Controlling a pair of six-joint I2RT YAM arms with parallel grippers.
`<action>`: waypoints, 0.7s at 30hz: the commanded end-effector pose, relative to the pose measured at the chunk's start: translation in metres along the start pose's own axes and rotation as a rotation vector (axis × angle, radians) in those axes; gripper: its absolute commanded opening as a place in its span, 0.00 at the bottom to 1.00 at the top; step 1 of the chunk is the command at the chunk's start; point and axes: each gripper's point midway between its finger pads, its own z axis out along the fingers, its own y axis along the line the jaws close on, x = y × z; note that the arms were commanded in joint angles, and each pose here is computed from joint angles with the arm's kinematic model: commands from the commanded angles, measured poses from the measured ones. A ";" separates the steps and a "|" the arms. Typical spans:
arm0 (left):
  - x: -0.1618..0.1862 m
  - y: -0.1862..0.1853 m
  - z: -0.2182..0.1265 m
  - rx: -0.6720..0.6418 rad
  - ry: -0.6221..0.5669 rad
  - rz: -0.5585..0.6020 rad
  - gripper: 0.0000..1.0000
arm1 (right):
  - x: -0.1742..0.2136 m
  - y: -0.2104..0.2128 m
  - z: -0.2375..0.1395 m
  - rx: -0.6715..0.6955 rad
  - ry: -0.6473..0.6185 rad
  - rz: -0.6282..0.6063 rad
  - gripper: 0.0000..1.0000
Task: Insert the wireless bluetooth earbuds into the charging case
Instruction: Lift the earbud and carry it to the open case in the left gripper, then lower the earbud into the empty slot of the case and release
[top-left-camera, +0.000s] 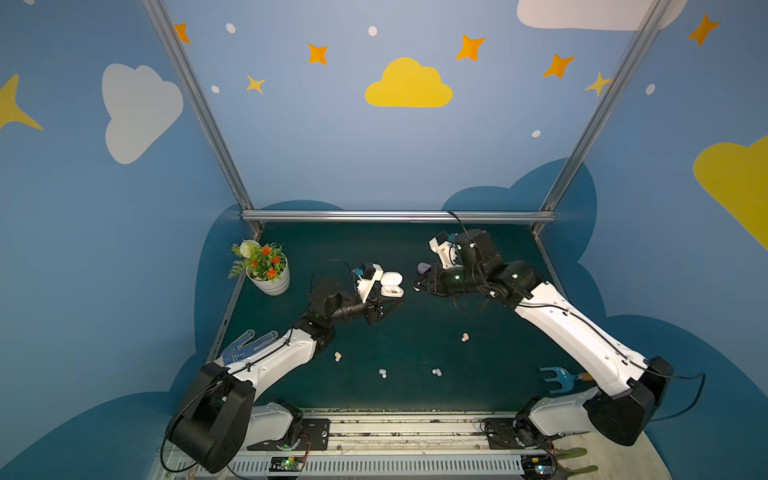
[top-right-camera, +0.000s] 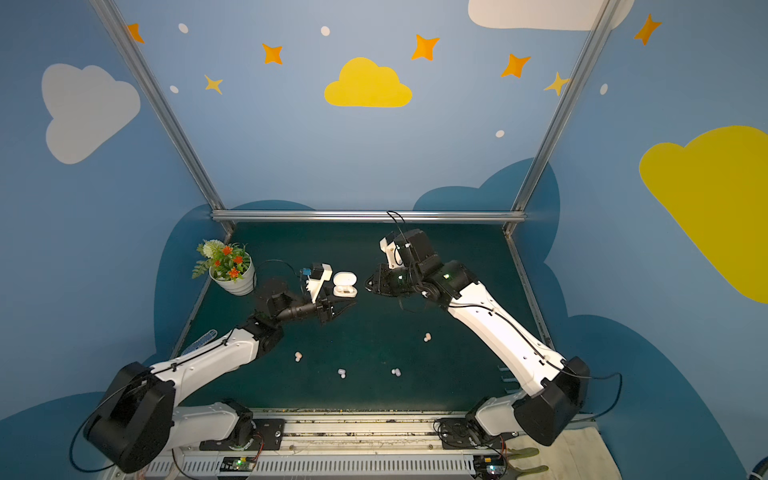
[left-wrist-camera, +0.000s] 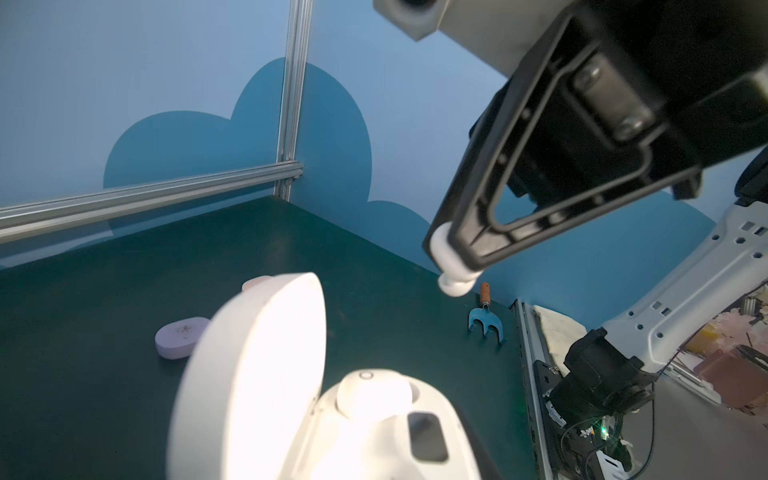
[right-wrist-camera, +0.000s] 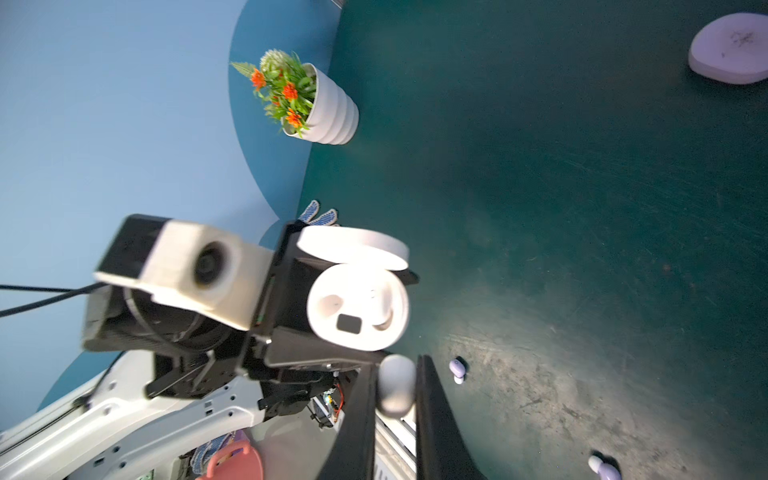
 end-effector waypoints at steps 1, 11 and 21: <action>-0.032 -0.012 0.011 0.054 -0.097 0.120 0.25 | -0.009 0.025 -0.019 -0.086 -0.040 -0.013 0.10; -0.047 -0.038 0.040 0.187 -0.139 0.177 0.26 | -0.009 0.038 -0.025 -0.160 -0.059 -0.010 0.10; -0.050 -0.044 0.046 0.213 -0.149 0.186 0.26 | -0.006 0.028 -0.012 -0.154 -0.043 0.015 0.10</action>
